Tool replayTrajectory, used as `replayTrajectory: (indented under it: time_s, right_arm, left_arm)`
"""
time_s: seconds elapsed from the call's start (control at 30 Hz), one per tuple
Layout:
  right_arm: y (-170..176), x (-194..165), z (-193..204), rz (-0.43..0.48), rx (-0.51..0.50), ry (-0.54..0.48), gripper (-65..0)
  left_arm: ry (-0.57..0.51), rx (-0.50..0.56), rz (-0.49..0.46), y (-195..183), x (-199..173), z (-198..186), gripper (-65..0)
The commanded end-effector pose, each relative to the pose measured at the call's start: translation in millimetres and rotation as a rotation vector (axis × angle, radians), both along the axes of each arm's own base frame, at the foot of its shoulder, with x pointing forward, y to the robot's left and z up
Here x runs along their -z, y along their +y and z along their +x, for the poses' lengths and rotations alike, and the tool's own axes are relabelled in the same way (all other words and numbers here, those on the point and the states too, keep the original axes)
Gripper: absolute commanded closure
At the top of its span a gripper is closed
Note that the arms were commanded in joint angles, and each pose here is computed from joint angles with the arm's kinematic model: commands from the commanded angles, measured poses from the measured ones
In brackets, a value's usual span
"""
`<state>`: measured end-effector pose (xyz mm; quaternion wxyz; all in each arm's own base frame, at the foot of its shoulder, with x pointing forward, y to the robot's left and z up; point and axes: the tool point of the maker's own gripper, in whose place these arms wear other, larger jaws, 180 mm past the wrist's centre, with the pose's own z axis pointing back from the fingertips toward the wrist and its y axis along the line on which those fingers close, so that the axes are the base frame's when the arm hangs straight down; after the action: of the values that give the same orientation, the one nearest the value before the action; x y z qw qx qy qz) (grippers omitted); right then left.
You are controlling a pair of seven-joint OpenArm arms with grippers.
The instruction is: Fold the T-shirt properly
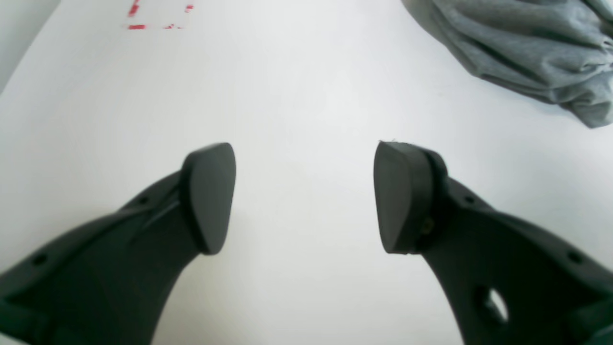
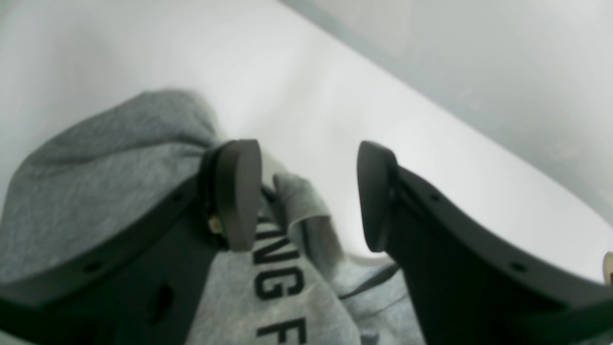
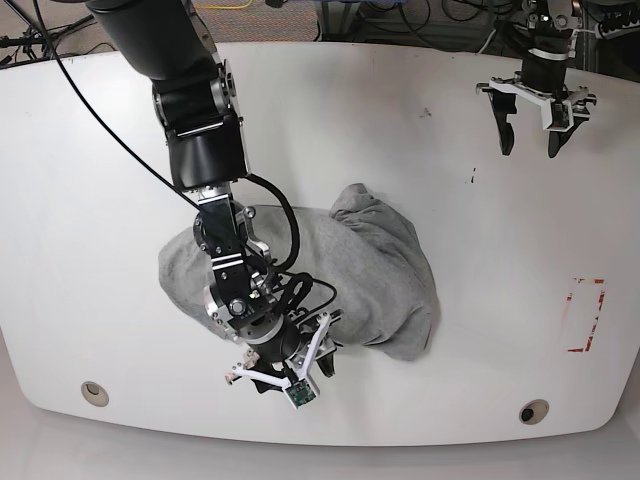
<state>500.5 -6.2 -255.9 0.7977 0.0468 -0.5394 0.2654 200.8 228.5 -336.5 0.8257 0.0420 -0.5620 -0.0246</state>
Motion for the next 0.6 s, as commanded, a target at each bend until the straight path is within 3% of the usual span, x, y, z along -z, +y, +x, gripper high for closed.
replayTrajectory:
  time_s: [0.0, 0.27, 0.57]
  right_arm:
    - [4.4, -17.2, 9.9, 0.016, -0.006, -0.044, -30.3]
    - [4.3, 17.0, 8.5, 0.019, -0.002, 0.022, -30.1]
    - [-25.6, 57.7, -7.8, 0.073, 0.060, 0.053, -30.8]
  left_arm:
    - [-0.038, 0.003, 0.007, 0.9, -10.4, 1.5, -42.4]
    - [-0.030, 0.003, 0.004, -0.1, -9.1, -0.2, -42.7]
    - [-0.027, 0.000, 0.005, 1.3, -6.9, -2.1, -42.5]
